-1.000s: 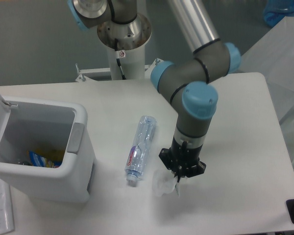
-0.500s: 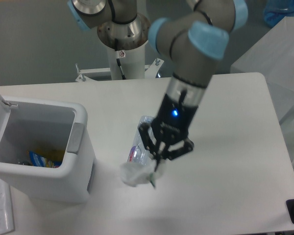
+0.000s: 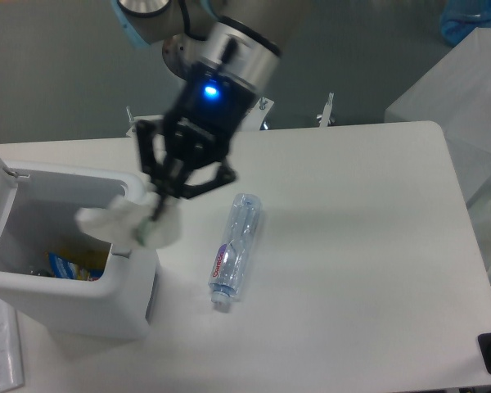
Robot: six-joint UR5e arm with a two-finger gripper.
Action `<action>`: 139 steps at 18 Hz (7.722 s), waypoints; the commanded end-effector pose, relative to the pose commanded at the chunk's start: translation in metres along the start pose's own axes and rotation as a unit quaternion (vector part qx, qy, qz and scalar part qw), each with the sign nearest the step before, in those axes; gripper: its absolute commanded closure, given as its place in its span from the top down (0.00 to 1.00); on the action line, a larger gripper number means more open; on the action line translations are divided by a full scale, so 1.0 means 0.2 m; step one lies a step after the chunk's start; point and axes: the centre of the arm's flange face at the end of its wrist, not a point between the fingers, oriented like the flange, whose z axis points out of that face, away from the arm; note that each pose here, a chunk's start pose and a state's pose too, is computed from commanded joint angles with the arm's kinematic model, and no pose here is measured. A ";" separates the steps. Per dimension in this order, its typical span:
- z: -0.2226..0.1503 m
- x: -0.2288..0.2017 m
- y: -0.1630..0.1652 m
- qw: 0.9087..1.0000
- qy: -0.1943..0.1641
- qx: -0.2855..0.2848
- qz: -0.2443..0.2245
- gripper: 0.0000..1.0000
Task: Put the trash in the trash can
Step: 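Lift the wrapper, carry it over the white bin, and release, then move the open gripper back over the clear water bottle, then lower the gripper around the bottle's cap end and close it, then lift the bottle, carry it over the bin, and open the gripper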
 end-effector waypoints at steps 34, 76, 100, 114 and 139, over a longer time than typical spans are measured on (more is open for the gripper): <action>0.40 -1.07 0.88 0.969 -0.050 -0.147 -0.193 1.00; 1.09 -0.94 1.36 0.871 -0.040 -0.445 -0.202 0.19; -0.07 -0.86 -0.06 0.983 -0.068 -0.027 -0.169 0.06; -0.19 -0.24 -0.49 0.990 0.061 0.105 -0.065 0.08; 0.28 -0.24 -0.12 0.992 0.104 0.053 -0.056 1.00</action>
